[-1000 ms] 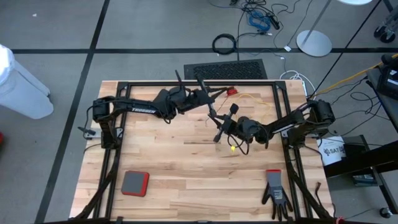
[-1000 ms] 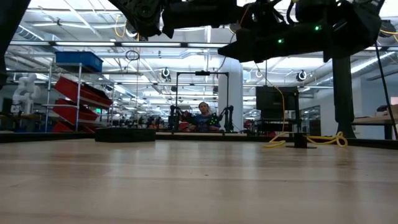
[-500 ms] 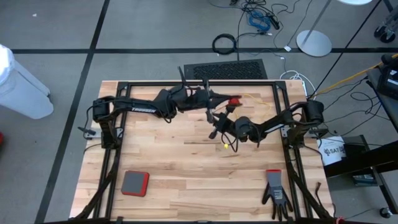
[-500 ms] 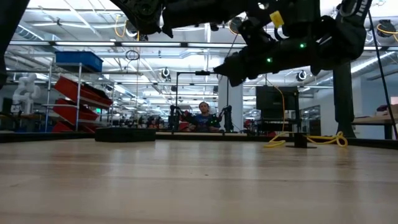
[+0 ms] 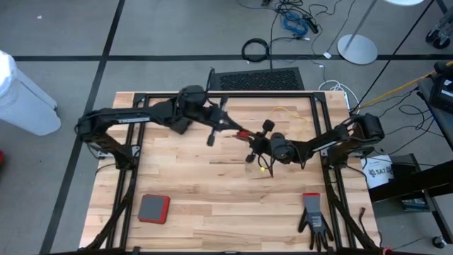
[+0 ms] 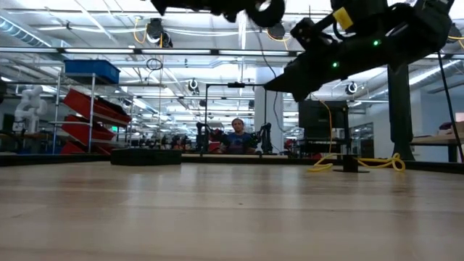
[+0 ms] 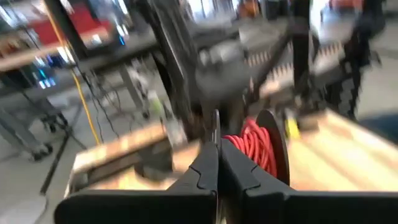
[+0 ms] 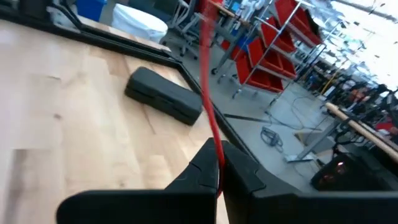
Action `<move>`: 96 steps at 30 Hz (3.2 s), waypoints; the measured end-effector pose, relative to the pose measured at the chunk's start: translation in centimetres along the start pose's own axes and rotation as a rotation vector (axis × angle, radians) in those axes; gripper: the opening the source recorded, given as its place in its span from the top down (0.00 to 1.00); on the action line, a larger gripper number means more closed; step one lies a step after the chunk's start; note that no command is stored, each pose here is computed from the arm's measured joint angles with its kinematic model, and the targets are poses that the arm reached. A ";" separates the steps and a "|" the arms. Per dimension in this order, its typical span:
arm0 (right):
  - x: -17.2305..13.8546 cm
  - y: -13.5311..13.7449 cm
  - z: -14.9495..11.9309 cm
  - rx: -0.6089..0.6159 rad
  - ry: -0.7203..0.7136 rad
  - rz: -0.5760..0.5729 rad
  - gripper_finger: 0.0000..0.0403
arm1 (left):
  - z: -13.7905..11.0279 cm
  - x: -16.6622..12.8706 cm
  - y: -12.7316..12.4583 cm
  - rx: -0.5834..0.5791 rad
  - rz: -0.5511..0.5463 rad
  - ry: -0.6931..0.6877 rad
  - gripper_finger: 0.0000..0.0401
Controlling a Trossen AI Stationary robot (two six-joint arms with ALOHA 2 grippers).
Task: Coil cords
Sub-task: Coil the red wire onto the black spool
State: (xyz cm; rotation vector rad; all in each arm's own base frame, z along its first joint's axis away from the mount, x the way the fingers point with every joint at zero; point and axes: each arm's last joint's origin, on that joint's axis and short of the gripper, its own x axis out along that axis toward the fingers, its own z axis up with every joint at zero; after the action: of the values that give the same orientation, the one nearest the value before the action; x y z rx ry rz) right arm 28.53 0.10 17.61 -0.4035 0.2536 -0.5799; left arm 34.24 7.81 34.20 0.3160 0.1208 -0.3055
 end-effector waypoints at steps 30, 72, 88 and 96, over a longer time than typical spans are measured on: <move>-0.7 0.6 4.4 0.150 -0.059 0.185 1.00 | -5.9 0.6 -2.7 0.178 0.093 0.732 1.00; -0.5 -0.1 5.4 0.176 -0.049 -0.027 1.00 | -5.1 7.3 -2.8 0.344 0.663 0.500 1.00; -1.4 0.8 4.8 0.178 0.044 -0.125 0.97 | -4.5 7.1 -2.4 0.425 0.751 0.449 1.00; -2.5 1.6 5.0 0.161 0.062 -0.204 0.91 | -5.5 7.0 -2.7 0.548 0.684 0.505 1.00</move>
State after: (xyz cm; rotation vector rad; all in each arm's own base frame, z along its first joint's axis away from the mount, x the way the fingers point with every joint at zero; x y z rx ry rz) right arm 28.94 4.21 21.65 -0.2574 0.2247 -0.8078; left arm 39.62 5.19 27.06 0.9468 0.4153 0.4406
